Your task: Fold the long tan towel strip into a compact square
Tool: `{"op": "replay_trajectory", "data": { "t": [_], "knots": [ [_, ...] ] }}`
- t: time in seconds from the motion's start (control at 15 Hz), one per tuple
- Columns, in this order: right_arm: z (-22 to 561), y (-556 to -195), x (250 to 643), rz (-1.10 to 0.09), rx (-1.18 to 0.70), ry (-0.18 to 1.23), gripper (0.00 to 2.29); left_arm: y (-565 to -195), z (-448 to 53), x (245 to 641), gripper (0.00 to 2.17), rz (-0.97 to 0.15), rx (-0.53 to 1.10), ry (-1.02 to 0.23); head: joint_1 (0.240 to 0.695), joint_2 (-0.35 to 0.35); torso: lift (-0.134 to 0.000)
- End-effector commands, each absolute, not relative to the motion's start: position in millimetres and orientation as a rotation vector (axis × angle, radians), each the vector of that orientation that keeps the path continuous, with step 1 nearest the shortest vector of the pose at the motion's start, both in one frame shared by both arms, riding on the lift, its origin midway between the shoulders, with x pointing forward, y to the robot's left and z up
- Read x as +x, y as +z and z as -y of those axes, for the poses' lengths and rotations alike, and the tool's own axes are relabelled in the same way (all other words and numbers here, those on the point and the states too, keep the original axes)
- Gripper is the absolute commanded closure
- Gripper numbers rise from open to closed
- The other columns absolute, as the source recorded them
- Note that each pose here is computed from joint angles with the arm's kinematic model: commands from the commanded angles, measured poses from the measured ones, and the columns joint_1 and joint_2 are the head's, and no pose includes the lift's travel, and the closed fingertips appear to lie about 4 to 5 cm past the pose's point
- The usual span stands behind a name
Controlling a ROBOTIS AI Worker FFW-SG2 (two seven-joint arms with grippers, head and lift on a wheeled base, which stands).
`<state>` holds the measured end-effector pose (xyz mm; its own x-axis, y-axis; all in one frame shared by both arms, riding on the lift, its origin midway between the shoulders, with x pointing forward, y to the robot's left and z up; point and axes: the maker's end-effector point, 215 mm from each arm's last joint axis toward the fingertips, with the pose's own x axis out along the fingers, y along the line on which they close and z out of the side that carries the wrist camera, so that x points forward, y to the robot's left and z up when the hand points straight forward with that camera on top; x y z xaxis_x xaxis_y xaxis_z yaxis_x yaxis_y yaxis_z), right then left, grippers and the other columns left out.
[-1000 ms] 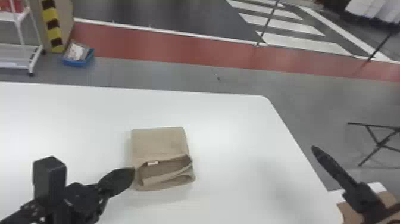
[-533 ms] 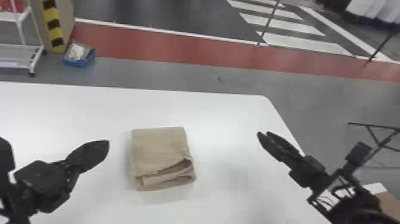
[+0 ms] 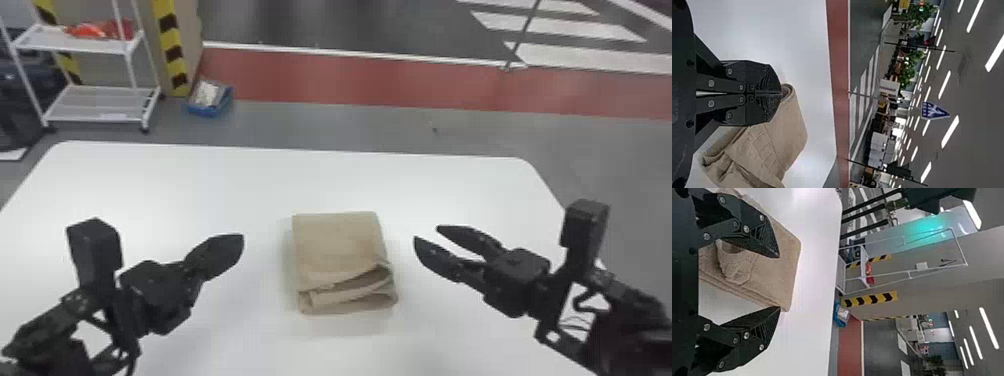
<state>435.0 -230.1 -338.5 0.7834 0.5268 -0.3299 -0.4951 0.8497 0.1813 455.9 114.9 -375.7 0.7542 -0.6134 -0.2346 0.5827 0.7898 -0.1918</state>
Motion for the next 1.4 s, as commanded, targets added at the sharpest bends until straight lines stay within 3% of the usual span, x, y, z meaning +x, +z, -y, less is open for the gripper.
{"op": "replay_trajectory", "data": {
  "t": [0.0,0.53,0.87,1.07,1.27,1.33],
  "knots": [
    [235,-349,427,-0.449,0.000,0.555,0.51,-377,-115,460,1.72,-0.296,-0.107,-0.653,0.695,-0.145,-0.124],
    [205,-375,423,-0.556,-0.092,0.669,0.60,-382,-107,458,1.72,-0.305,-0.098,-0.661,0.695,-0.149,-0.124],
    [178,-391,423,-0.631,-0.145,0.708,0.60,-384,-109,456,1.72,-0.311,-0.093,-0.662,0.695,-0.107,-0.124],
    [182,-399,423,-0.671,-0.189,0.674,1.13,-384,-112,456,1.72,-0.311,-0.092,-0.658,0.695,-0.087,-0.124],
    [192,-399,426,-0.676,-0.207,0.651,1.15,-383,-114,455,1.72,-0.317,-0.088,-0.658,0.695,-0.089,-0.124],
    [195,-398,427,-0.673,-0.206,0.650,1.30,-383,-114,455,1.72,-0.319,-0.088,-0.657,0.695,-0.094,-0.124]
  ]
}}
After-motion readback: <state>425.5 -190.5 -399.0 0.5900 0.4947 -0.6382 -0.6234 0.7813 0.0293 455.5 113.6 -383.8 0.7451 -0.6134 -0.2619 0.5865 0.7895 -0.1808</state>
